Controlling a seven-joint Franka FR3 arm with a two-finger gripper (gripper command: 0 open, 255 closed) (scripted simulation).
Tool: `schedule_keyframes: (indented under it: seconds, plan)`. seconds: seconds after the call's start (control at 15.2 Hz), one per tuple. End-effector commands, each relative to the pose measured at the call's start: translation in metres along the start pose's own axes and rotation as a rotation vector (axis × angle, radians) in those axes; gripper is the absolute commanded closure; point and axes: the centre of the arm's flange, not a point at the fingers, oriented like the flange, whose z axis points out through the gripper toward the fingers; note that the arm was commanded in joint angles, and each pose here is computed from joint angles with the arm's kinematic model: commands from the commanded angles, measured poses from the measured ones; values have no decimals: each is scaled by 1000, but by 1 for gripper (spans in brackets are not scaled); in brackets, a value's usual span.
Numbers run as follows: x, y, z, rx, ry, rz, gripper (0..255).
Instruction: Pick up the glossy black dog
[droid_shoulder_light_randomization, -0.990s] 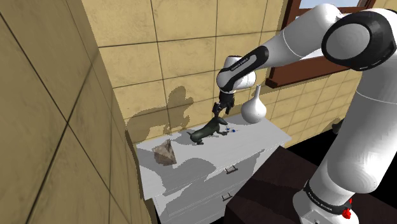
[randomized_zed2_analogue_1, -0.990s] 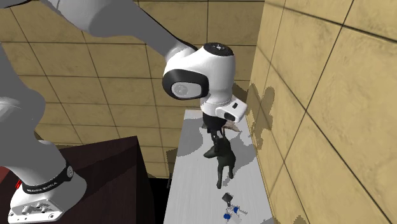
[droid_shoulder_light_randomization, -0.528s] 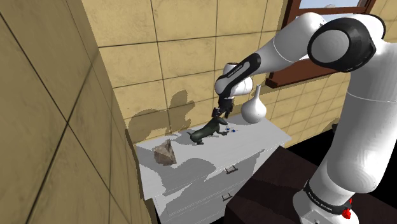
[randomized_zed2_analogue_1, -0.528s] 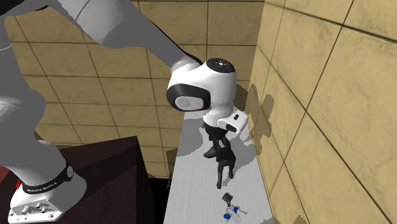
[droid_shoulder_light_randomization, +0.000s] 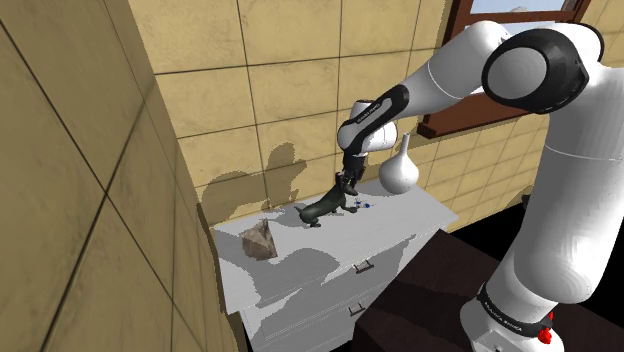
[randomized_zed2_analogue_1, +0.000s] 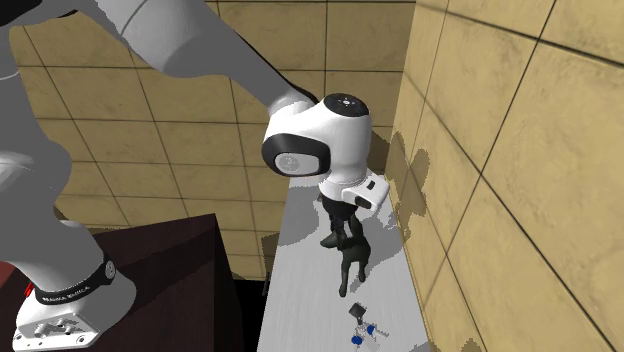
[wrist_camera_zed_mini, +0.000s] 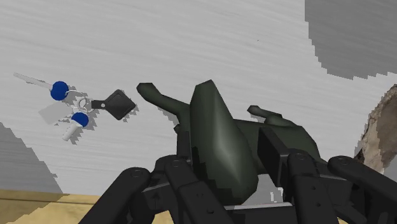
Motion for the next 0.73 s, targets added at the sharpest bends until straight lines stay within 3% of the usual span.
schedule_keyframes:
  seconds: [0.0, 0.66]
  plan:
    - [-1, 1, 1, 0, -3, 1, 255]
    - [3, -4, -40, 0, -3, 1, 255]
